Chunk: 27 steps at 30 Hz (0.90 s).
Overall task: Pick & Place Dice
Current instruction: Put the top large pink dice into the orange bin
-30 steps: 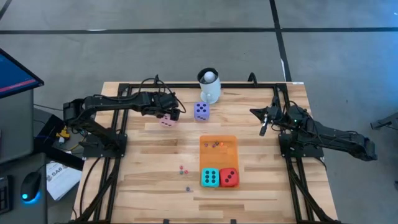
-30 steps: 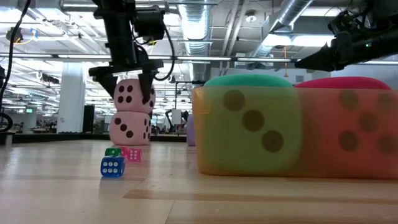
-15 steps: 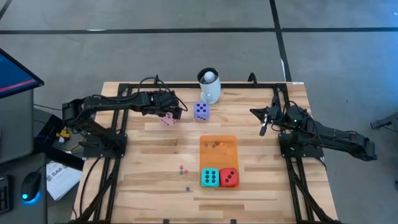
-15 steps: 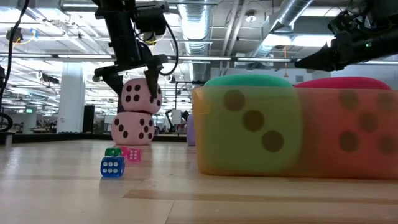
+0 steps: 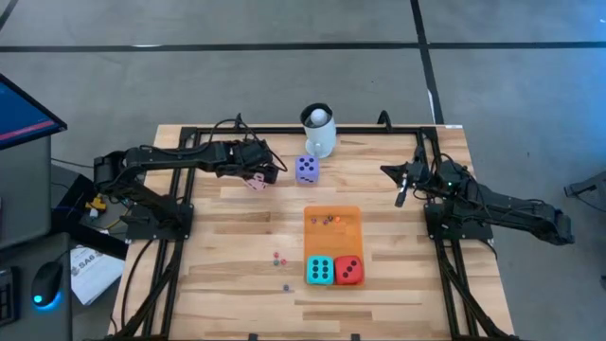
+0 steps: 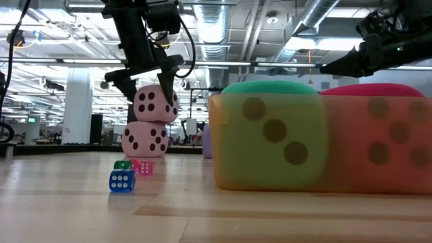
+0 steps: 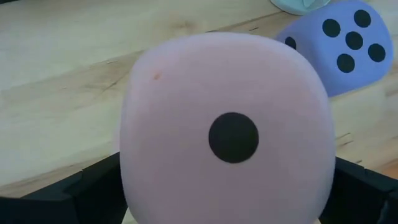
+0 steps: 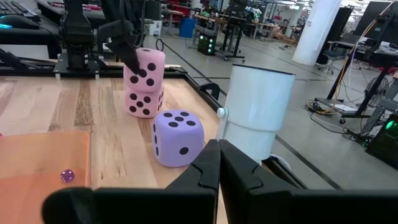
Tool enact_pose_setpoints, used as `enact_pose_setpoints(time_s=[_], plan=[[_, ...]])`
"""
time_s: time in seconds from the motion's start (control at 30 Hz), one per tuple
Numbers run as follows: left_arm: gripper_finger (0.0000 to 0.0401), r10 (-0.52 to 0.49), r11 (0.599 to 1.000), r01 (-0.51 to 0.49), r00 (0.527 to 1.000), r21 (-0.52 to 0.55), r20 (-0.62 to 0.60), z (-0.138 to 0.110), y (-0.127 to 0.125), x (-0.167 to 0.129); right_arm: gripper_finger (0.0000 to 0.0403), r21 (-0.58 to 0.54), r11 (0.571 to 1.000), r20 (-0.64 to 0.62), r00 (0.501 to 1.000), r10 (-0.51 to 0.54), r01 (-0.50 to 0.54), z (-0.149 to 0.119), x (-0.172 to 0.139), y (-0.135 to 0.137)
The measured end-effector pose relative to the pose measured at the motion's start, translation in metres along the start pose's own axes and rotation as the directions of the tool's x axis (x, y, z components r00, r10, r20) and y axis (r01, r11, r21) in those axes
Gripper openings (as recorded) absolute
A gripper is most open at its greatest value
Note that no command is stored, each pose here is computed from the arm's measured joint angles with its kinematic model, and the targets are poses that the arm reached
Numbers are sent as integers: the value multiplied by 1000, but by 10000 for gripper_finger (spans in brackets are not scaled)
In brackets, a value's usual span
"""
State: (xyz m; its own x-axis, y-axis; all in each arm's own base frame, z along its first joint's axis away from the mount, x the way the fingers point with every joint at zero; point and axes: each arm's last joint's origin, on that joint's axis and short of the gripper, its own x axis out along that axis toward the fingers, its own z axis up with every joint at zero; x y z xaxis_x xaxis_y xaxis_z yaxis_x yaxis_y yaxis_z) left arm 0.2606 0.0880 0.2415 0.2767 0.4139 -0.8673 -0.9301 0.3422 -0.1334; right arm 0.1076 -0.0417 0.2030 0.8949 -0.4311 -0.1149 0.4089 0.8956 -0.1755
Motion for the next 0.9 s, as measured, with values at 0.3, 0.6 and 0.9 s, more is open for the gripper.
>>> enact_pose_setpoints(time_s=[0.3,0.6,0.9], plan=[[400,-24,1000,24,1000,-13,19,2,-2,0,0,0,1000,0,1000,0,0,0,0,0],[400,-24,1000,24,1000,-13,19,2,-2,0,0,0,1000,0,1000,0,0,0,0,0],[400,-24,1000,24,1000,-13,18,2,-2,0,0,-1,1000,0,1000,0,0,0,0,0]])
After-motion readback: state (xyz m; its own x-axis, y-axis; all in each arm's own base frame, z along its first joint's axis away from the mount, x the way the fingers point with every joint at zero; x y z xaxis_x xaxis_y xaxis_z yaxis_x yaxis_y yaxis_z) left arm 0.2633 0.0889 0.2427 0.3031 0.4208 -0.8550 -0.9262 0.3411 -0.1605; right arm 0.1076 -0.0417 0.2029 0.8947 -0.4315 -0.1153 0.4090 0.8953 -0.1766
